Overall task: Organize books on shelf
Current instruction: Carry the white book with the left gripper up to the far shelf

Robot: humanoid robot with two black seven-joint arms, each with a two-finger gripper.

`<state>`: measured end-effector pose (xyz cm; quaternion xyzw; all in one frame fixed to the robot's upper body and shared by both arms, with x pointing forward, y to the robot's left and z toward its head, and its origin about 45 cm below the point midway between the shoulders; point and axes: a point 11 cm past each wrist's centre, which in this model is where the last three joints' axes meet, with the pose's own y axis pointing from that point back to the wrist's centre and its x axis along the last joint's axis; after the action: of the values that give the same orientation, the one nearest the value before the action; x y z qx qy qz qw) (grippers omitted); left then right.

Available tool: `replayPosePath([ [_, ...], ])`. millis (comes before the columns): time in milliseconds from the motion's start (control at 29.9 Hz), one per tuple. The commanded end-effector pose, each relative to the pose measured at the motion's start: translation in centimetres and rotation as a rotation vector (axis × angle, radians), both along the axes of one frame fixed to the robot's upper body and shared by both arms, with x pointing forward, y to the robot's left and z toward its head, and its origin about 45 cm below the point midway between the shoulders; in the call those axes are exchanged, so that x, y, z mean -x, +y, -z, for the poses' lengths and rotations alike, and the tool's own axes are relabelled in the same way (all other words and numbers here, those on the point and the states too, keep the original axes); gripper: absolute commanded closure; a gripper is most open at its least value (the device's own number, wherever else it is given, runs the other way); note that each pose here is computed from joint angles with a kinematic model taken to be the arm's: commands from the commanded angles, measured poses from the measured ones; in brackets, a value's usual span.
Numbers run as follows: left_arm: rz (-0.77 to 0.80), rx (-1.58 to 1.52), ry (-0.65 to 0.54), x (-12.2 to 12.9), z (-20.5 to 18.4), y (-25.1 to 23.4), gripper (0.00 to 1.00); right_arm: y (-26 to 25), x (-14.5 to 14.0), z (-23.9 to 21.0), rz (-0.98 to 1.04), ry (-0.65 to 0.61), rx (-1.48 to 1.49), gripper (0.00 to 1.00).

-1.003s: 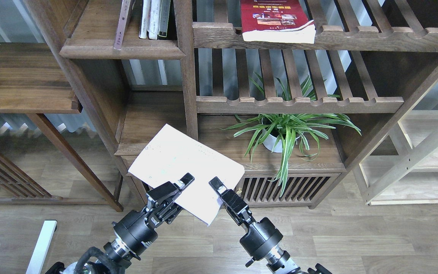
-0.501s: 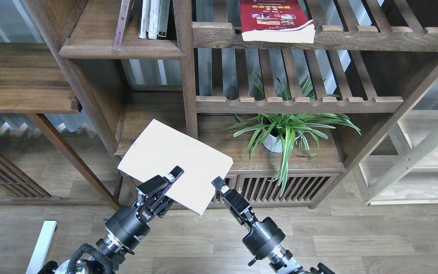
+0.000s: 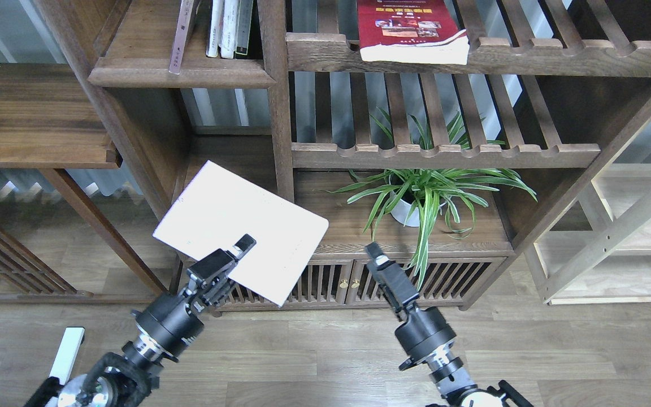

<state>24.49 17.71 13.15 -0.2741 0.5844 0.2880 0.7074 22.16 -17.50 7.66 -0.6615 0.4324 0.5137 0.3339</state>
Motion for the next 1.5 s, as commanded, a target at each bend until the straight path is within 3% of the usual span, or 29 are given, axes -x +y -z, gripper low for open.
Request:
replayPosePath([
  [0,-0.019,-0.063,-0.064,-0.7,-1.2,1.0,1.00,-1.6,-0.3,0.7,0.046,0.018,0.021,0.07],
  [100,-0.035,-0.119,-0.136,-1.3,-2.8,1.8,1.00,-2.9,-0.3,1.6,0.080,0.042,0.040,0.02],
  [267,-0.087,-0.281,-0.284,-2.6,-5.9,4.1,1.00,-3.3,-0.1,2.5,0.091,0.068,0.054,0.01],
  [702,-0.250,-0.539,-0.534,-4.6,-13.0,8.9,1.00,-3.1,-1.0,1.9,0.084,0.043,0.053,0.01],
  [1070,-0.333,-0.575,-0.640,-5.1,-17.2,12.2,0.99,-3.1,-1.2,1.8,0.084,0.038,0.053,0.01],
  [1471,-0.420,-0.756,-0.670,-5.4,-20.0,18.5,0.98,-3.0,-1.3,1.7,0.084,0.036,0.051,0.01],
])
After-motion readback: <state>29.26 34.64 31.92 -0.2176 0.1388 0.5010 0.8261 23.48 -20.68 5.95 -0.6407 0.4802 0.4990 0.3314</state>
